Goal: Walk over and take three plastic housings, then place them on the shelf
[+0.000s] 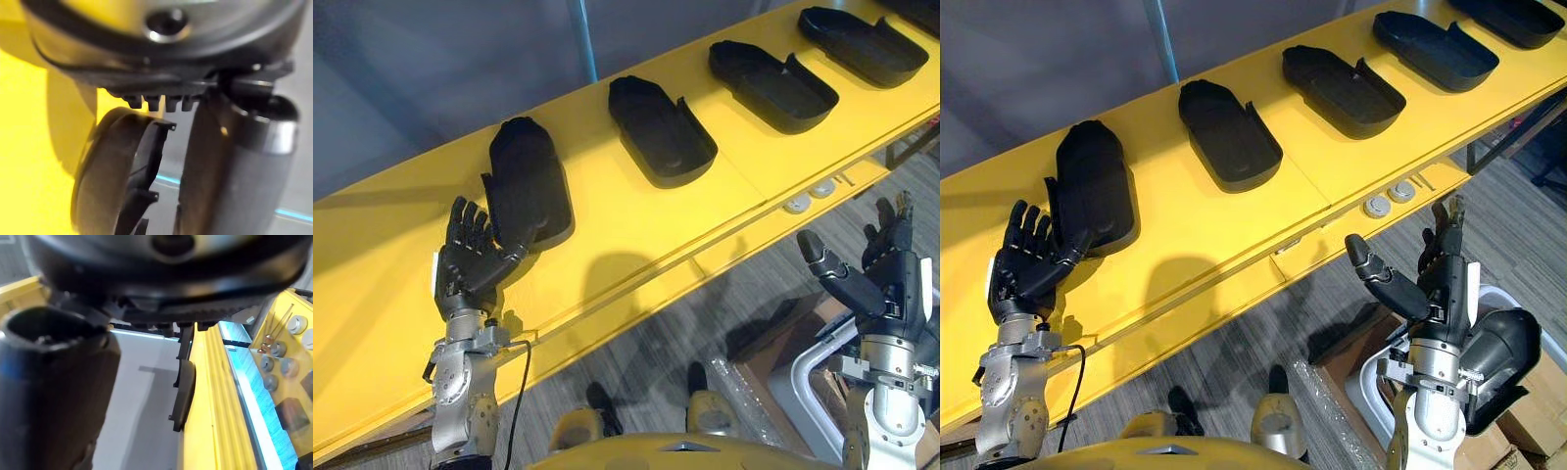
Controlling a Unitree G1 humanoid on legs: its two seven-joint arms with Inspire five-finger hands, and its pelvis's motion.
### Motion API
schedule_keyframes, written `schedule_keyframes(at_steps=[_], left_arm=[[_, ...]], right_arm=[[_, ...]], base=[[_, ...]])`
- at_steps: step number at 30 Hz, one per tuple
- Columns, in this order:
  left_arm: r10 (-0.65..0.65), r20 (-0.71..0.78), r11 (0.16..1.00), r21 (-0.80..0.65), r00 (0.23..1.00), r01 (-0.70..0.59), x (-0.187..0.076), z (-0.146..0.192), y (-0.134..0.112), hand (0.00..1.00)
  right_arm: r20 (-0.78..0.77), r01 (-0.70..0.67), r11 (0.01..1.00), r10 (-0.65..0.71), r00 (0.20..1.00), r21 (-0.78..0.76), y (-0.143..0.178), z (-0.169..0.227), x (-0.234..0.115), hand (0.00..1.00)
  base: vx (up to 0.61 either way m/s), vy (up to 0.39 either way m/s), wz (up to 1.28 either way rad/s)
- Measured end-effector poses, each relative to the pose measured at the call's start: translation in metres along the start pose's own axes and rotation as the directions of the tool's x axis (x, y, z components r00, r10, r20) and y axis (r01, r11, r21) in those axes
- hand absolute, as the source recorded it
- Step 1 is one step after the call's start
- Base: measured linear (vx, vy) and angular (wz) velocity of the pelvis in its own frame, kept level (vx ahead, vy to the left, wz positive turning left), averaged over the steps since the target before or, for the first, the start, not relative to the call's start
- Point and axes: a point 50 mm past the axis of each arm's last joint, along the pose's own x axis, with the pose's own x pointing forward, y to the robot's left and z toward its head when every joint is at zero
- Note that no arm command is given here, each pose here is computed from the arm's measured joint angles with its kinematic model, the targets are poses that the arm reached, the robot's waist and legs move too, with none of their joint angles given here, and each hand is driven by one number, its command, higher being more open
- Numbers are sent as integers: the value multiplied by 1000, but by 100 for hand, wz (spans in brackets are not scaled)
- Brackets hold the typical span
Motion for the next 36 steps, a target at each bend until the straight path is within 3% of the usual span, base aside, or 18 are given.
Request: schedule_keyframes(at_steps=[16, 19, 24, 29, 33, 35, 36], left_arm=[[-174, -94, 984, -55, 980, 169, -22, -4, -9, 100], [-163, -99, 986, -50, 982, 158, -25, -3, -9, 100], [-23, -87, 999, -33, 996, 20, -25, -2, -2, 100], [220, 126, 970, 76, 967, -231, -27, 19, 2, 100], [279, 482, 935, 62, 830, -350, -34, 66, -10, 100], [203, 696, 942, 53, 688, -332, -42, 96, -31, 100], [182, 730, 948, 49, 659, -315, -42, 101, -36, 100]], right_arm=[[-13, -12, 1000, 11, 1000, -18, -3, 5, -7, 100], [-9, -10, 1000, 10, 1000, -17, -2, 6, -7, 100], [-27, 3, 1000, -3, 1000, -18, -3, 4, -9, 100], [-51, 32, 999, -32, 998, -11, -3, 1, -14, 100], [-93, 38, 998, -34, 995, 40, 10, -5, -23, 100], [-110, 37, 996, -29, 994, 77, 21, -7, -25, 100], [-109, 39, 996, -30, 994, 82, 23, -7, -25, 100]], base=[[-11, 3, 5], [-13, -5, 4], [-3, -1, 1], [-7, -9, 8], [-8, -11, 5], [0, 0, 0], [0, 0, 0]])
